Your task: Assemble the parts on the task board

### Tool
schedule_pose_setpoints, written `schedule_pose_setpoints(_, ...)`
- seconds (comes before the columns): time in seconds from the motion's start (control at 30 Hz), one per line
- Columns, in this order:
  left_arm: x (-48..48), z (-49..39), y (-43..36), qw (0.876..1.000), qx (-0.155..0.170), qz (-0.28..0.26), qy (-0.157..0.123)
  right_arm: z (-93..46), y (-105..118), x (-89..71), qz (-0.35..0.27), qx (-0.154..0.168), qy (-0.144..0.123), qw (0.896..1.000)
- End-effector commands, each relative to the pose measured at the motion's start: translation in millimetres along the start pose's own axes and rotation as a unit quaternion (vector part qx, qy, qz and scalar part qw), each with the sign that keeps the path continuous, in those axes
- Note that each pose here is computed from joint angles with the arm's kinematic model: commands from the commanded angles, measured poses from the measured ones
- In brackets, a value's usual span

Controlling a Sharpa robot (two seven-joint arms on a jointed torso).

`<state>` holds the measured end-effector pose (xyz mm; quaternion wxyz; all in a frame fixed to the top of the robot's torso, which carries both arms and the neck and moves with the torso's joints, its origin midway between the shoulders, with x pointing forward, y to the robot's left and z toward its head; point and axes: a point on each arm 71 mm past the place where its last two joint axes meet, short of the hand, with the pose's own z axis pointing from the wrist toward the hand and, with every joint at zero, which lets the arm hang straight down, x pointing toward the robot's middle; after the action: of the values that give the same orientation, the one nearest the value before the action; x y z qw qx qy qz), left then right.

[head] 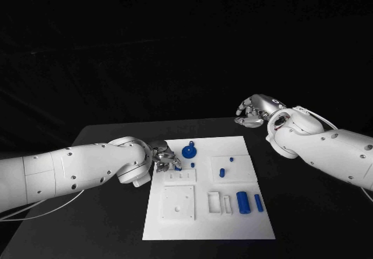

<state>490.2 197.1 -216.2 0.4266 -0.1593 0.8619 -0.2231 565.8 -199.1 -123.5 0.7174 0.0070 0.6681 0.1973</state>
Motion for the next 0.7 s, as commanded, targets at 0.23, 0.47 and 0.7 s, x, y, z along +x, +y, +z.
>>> schedule_pose_setpoints(0.23,3.2,0.2,1.8,1.0,-0.007,0.016,0.003,4.0,3.5,-0.5,0.011,-0.009,-0.003,1.0)
schedule_pose_setpoints(0.47,8.4,4.2,2.0,1.0,-0.008,0.015,0.003,4.8,5.1,0.2,0.011,-0.01,-0.001,1.0)
schedule_pose_setpoints(0.7,15.3,8.6,6.3,1.0,-0.012,0.017,0.0,5.2,6.4,1.1,0.011,-0.01,0.003,1.0)
